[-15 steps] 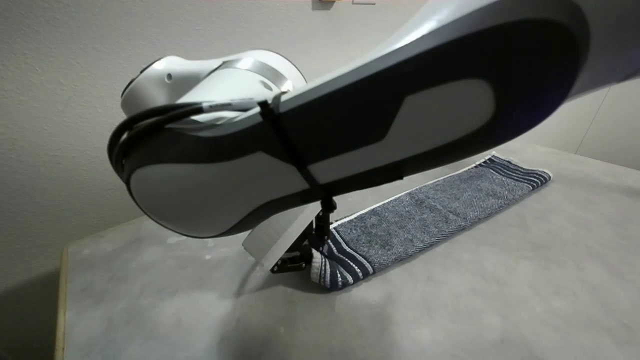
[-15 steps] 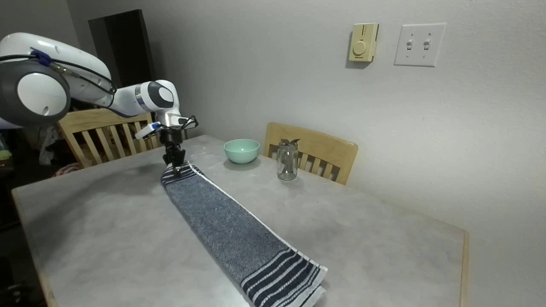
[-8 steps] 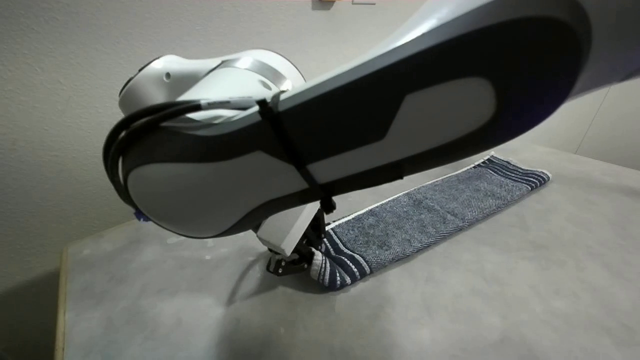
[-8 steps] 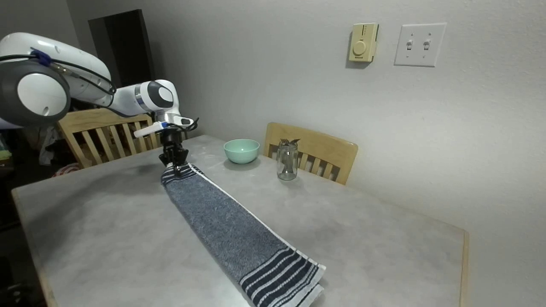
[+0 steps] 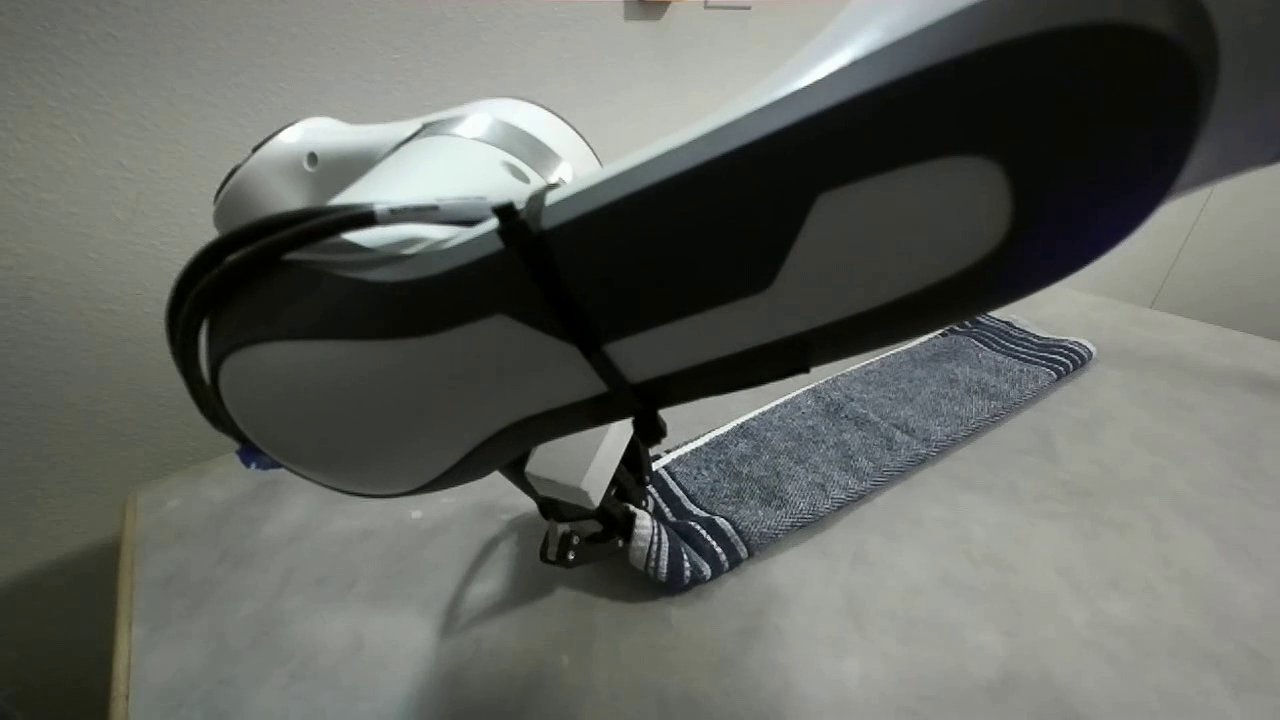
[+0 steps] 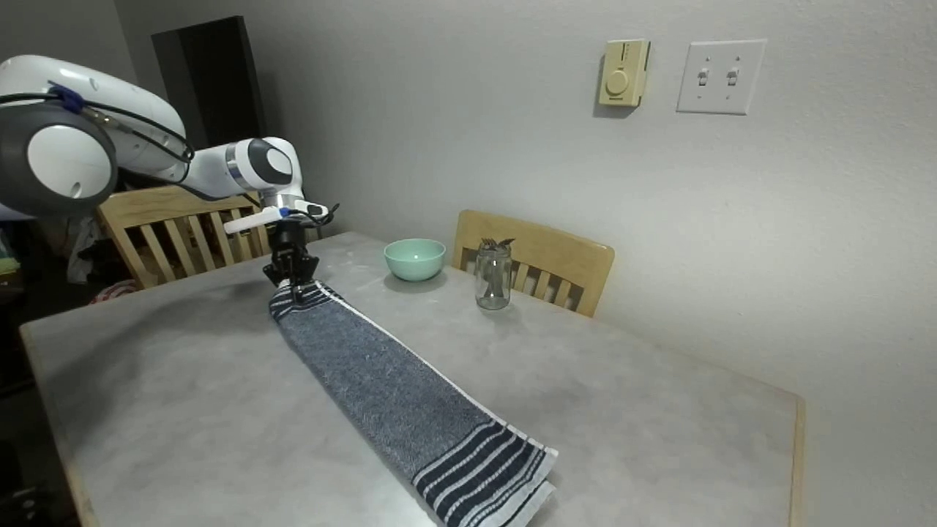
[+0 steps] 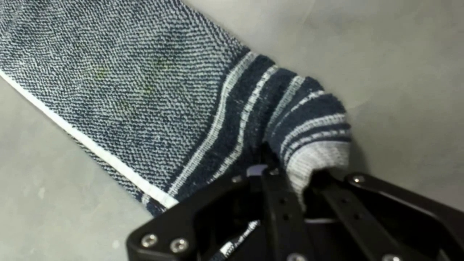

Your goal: Fold the grey towel in half

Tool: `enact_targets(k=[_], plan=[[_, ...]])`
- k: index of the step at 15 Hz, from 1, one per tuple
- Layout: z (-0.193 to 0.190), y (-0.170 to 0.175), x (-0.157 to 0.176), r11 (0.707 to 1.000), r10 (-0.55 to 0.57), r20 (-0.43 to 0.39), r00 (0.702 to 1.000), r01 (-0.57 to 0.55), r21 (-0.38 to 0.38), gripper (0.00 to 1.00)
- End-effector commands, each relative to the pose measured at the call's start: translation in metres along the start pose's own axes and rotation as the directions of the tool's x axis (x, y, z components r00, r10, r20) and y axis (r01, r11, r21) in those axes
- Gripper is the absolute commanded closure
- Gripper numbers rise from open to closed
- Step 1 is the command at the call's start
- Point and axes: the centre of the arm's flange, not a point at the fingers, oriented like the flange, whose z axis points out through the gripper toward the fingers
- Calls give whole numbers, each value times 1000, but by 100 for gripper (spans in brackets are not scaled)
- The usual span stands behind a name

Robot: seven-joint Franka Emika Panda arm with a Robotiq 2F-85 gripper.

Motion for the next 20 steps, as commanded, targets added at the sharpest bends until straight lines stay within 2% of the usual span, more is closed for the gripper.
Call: enact_targets(k=[1,7,13,17,20], plan=[[-7,13,-29,999,-34,26,999,35,-25,98],[-33,45,-58,997,-31,-11,999,30,-77,98],[-60,95,-89,989,-46,-31,998,41,-145,98],[-74,127,-101,980,-155,-79,985,143,-140,98],[-85,148,-107,971,-224,-152,963,208,-114,98]])
